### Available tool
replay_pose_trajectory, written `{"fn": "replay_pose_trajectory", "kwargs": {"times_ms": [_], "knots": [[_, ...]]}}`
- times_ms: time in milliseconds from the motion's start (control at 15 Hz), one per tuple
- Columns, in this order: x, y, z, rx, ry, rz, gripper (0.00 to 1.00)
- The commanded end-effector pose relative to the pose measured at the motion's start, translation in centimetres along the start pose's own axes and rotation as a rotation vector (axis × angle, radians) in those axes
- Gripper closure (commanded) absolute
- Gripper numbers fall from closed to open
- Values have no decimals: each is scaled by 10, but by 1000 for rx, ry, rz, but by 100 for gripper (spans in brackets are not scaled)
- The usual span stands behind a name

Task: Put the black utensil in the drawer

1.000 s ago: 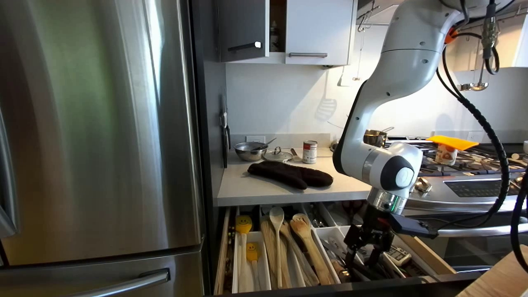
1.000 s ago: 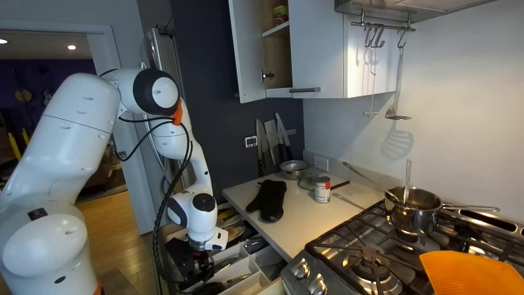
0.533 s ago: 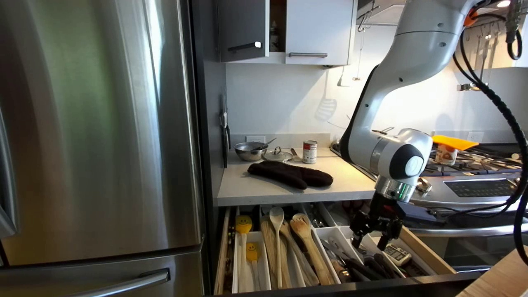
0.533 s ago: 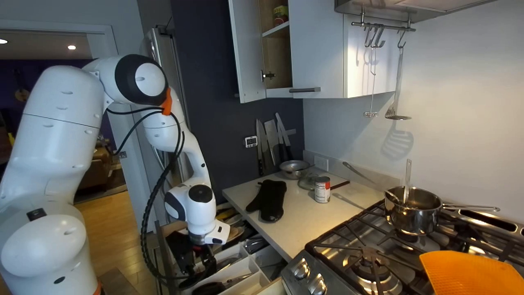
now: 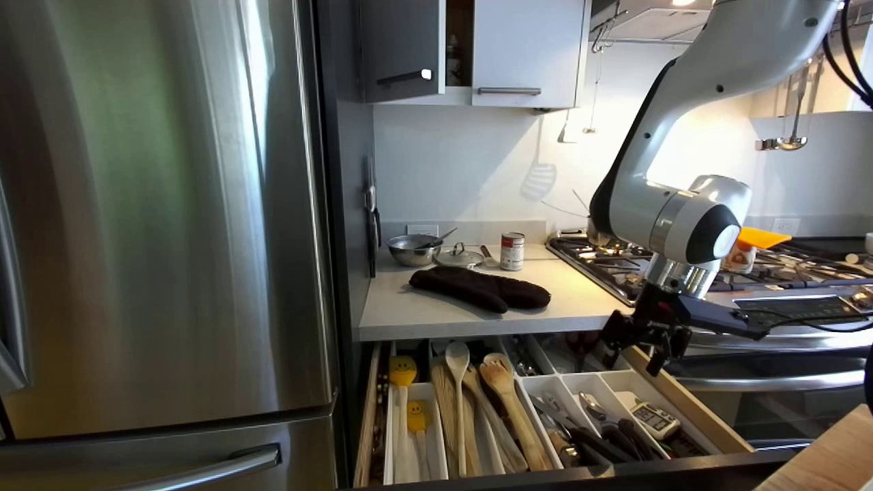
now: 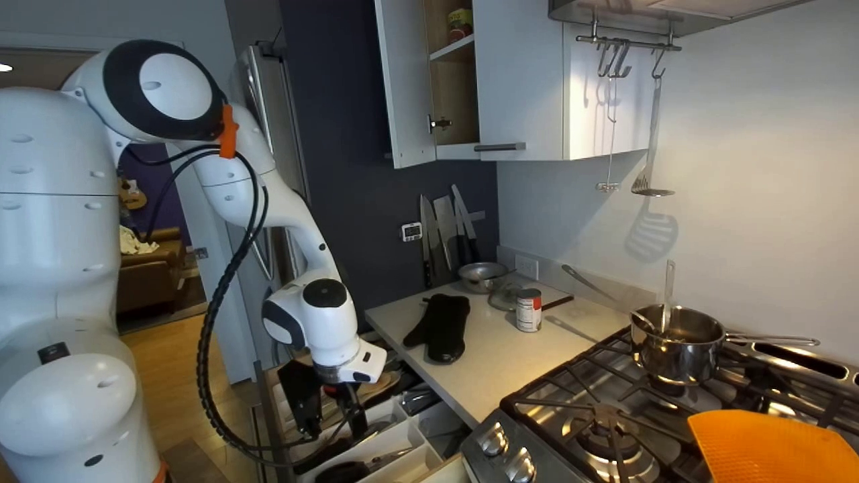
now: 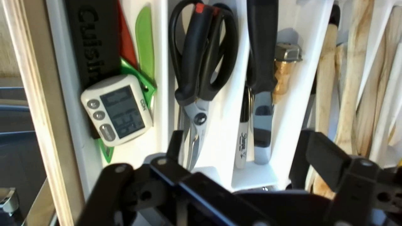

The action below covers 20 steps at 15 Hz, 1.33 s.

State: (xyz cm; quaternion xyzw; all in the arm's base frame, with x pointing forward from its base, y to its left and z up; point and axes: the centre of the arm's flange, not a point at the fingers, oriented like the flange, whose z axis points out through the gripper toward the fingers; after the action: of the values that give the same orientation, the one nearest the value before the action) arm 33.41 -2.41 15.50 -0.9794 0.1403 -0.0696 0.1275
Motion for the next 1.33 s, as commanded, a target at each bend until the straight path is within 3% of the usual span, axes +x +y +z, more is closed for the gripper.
{"fn": "replay_pose_trajectory", "kwargs": {"times_ms": [0, 533, 867, 1000, 1067, 1267], "knots": [[12, -7, -67, -4, 45, 16, 0], [48, -25, -126, -29, 128, -59, 0], [66, -26, -164, -100, 172, -129, 0], [65, -24, -176, -128, 196, -211, 0], [98, -16, -121, -114, 199, -177, 0], [105, -15, -141, -125, 219, -207, 0]]}}
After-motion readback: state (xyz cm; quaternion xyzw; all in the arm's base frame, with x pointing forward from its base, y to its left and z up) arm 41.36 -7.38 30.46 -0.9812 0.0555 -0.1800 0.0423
